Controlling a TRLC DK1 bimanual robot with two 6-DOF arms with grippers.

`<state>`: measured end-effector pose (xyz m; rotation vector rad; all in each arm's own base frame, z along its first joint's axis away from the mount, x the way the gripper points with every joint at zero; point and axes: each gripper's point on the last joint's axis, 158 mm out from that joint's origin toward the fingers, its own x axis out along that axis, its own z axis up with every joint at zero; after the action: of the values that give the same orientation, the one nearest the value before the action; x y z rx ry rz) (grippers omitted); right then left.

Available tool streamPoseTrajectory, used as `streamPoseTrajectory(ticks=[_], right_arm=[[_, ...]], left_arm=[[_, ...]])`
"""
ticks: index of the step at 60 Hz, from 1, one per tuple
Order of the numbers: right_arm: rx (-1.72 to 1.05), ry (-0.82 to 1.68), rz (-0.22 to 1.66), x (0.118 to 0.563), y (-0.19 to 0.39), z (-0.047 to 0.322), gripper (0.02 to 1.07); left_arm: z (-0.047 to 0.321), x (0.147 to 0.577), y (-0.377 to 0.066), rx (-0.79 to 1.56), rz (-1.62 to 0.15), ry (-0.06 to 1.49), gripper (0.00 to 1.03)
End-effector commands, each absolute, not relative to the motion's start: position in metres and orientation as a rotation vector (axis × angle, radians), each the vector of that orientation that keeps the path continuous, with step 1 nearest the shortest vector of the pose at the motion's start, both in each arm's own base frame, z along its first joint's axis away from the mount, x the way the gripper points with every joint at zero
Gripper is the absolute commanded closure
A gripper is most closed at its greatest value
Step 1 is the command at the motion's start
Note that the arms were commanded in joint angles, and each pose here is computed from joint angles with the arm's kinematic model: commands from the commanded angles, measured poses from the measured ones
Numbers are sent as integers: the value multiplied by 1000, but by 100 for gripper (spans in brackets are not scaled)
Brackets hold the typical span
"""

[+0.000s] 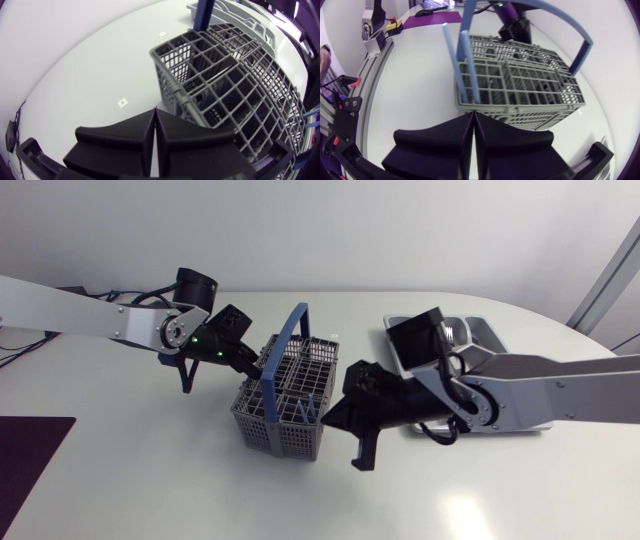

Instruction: Unload the cutlery basket into the drawer organizer.

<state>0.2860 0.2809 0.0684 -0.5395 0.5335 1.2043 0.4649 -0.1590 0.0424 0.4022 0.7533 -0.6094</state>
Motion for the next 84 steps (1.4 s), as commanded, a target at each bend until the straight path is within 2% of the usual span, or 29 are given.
streamPoseTrajectory(ticks=[1, 13, 25, 37, 47, 64, 72, 84], right_arm=[[-516, 529, 1127, 309, 257, 79, 100], [-479, 522, 1019, 371, 225, 79, 100], [-424, 505, 952, 430, 217, 72, 100], [-382, 502, 928, 471, 221, 66, 100], [-346, 494, 927, 496, 234, 65, 100], [-304, 493, 959, 521, 252, 59, 100], [-296, 507, 994, 517, 260, 54, 100], [-282, 536, 1054, 496, 262, 51, 100]], left_arm=[[56, 465, -133, 396, -559, 752, 100], [83, 406, -116, 453, -578, 728, 95], [95, 346, -129, 468, -668, 728, 96], [80, 304, -148, 502, -771, 767, 96], [54, 272, -161, 552, -864, 820, 96], [41, 258, -170, 565, -907, 847, 98], [39, 256, -178, 545, -932, 849, 98], [33, 280, -186, 514, -903, 819, 98]])
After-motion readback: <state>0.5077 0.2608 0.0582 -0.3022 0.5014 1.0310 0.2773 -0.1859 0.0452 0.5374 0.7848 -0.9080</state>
